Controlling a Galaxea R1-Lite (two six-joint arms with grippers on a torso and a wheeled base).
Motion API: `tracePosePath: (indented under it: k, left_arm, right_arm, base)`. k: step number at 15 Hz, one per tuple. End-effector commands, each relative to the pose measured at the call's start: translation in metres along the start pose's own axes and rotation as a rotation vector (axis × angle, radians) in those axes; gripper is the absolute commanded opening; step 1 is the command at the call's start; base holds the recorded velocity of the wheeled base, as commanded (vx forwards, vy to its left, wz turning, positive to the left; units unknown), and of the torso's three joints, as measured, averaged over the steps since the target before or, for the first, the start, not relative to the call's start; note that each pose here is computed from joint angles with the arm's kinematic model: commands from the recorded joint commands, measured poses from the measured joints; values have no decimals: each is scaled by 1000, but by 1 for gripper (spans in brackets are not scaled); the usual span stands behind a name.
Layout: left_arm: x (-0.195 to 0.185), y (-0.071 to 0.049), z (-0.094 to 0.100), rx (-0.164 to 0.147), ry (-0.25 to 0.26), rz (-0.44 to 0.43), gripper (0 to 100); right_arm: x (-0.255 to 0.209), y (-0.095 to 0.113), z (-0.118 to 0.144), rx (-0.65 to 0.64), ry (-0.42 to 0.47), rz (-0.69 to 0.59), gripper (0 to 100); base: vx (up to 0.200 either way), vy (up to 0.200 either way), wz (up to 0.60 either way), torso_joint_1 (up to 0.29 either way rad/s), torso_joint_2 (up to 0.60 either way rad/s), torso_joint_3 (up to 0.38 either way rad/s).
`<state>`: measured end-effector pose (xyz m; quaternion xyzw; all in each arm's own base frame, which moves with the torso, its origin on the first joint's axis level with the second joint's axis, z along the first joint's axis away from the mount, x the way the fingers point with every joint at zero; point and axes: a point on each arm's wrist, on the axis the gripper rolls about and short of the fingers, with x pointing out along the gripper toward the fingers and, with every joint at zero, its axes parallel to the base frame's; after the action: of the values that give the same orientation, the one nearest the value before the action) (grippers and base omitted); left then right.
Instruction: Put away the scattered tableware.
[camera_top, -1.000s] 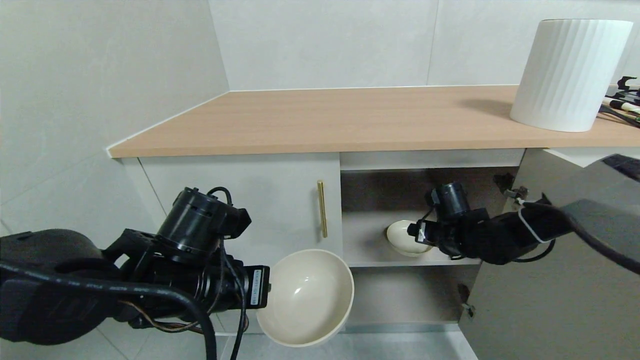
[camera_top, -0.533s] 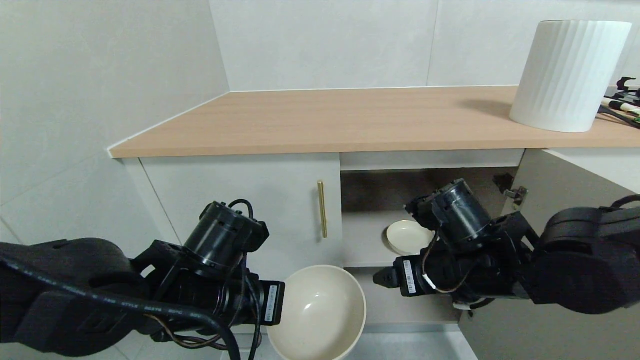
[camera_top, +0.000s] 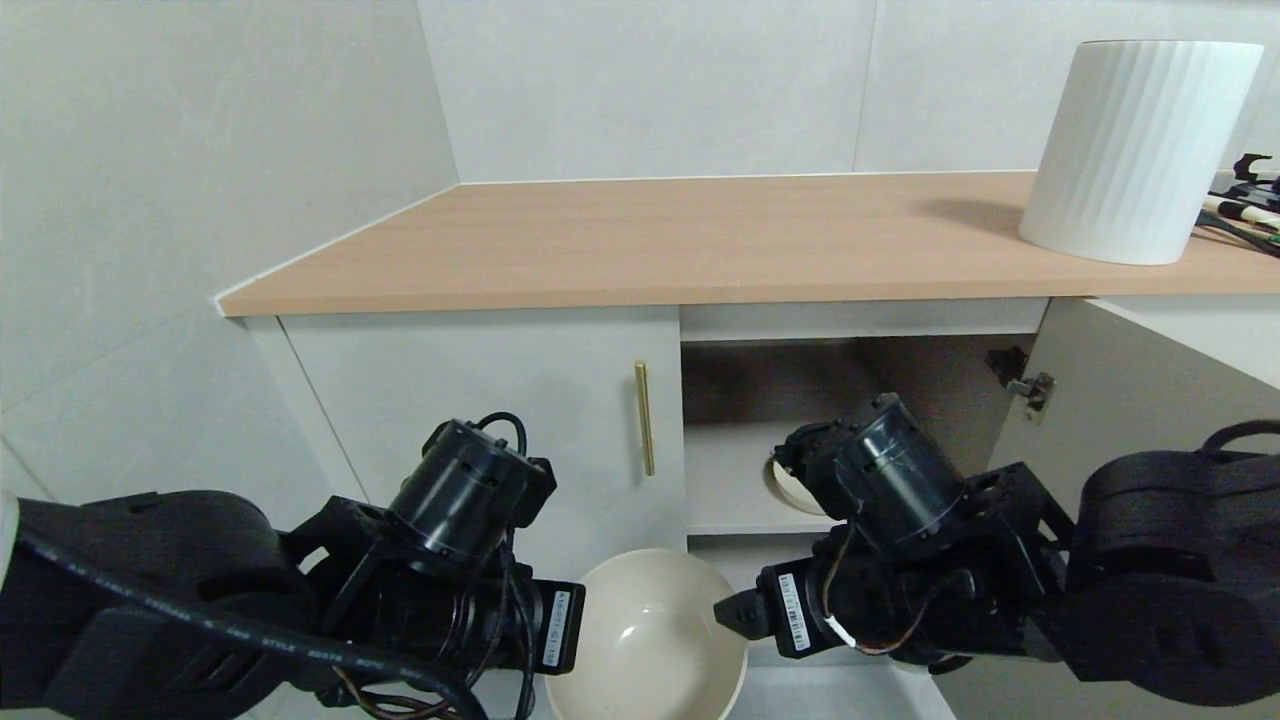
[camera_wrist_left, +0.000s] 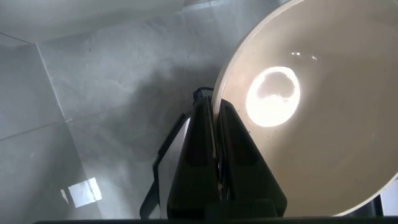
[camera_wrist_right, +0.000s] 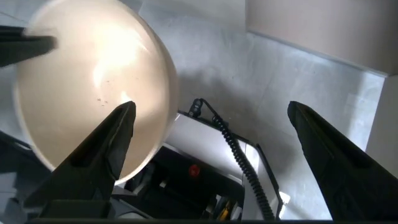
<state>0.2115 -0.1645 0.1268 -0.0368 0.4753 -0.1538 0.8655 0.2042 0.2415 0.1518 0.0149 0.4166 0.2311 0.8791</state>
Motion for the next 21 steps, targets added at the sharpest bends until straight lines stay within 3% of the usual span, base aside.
tracePosePath:
  k: [1,3,4,16,17,21]
  left_arm:
    - [0,-1,-1,4,1,-2,0]
    - [-1,-3,-3,12,5,-6,0]
    - [-1,-3,-3,11,5,-7,0]
    - [0,-3,-3,13,7,-4,0]
    - [0,-3,-3,13,6,-3,100]
    - [-1,-3,-1,5,-13,4,100]
  right_arm:
    - [14,4,-5,-12,34,-13,100]
    - [22,5,-6,-1,32,-12,100]
    - [23,6,-5,10,20,-6,0]
    - [22,5,-6,14,18,-7,0]
    - [22,5,-6,14,19,-7,0]
    - [24,5,-7,13,23,-10,0]
  base:
    - [0,0,0,0,0,0]
    - [0,0,0,0,0,0]
    - [0,0,0,0,0,0]
    - [0,0,0,0,0,0]
    - [0,0,0,0,0,0]
    - [0,0,0,0,0,0]
